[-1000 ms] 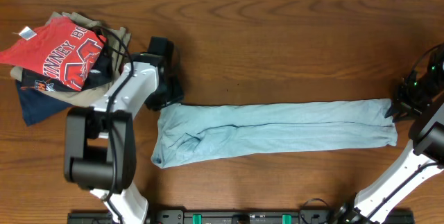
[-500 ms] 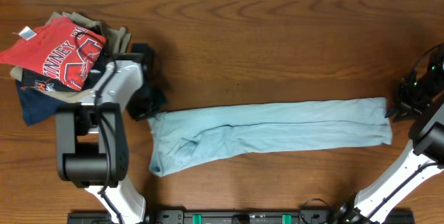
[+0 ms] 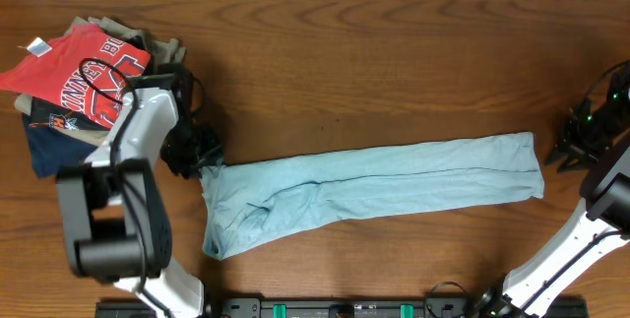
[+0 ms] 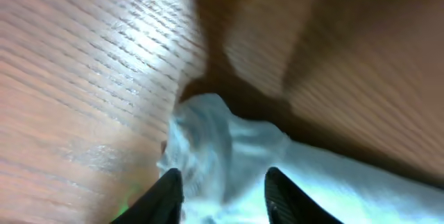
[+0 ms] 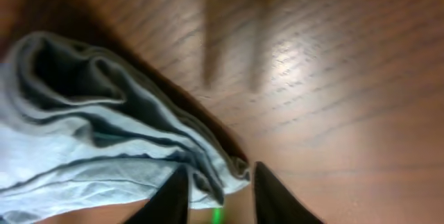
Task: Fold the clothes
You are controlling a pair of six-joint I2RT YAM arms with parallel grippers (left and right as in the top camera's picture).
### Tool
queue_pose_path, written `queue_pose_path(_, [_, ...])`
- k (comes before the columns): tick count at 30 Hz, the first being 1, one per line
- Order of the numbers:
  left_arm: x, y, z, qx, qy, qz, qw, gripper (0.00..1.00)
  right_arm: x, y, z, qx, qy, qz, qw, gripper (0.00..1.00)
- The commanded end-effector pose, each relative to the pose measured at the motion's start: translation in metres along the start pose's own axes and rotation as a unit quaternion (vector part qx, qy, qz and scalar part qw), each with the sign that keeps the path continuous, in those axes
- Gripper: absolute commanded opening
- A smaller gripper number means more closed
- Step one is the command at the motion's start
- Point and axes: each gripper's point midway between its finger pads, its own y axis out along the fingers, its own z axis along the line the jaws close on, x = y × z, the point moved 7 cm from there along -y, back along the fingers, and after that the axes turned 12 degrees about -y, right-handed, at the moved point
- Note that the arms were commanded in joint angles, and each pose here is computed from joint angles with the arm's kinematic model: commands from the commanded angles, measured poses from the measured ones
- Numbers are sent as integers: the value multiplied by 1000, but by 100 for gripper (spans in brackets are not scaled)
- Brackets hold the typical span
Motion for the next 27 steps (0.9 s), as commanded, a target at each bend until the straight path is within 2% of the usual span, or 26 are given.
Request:
queue_pose_path(1, [-2, -39, -4, -52, 15, -48, 997, 50, 3, -1, 7, 25, -30, -14, 999, 39])
queue_pose_path(3, [-7, -51, -2, -63, 15, -62, 996, 62, 5, -1, 7, 24, -31, -20, 999, 44])
queue_pose_path(5, [-12, -57, 1, -64, 9, -61, 996, 66, 8, -1, 8, 29, -36, -29, 999, 47])
queue_pose_path(13, [-32, -29, 20, -17, -37, -4, 999, 68, 10, 17, 26, 40, -81, -22, 996, 49])
queue_pose_path(19, [-42, -1, 23, -29, -37, 25, 999, 72, 13, 41, 41, 31, -118, -19, 992, 48])
queue_pose_path(21, [-46, 10, 21, -41, -31, 31, 998, 74, 16, 47, 44, 27, -125, -27, 991, 38])
queue_pose_path(22, [-48, 15, 20, -46, -27, 34, 998, 74, 19, 49, 45, 24, -127, -33, 991, 28])
queue_pose_path(23, [-50, 21, 19, -52, -23, 37, 998, 74, 22, 50, 47, 21, -130, -41, 990, 13])
queue_pose_path(24, [-52, 27, 19, -54, -20, 37, 998, 75, 25, 50, 47, 19, -125, -49, 991, 5])
queue_pose_path(25, [-53, 33, 18, -56, -16, 34, 998, 75, 29, 50, 48, 16, -118, -60, 991, 1])
queue_pose_path(27, [-52, 41, 15, -68, -7, 21, 997, 74, 38, 47, 48, 12, -98, -82, 992, 1])
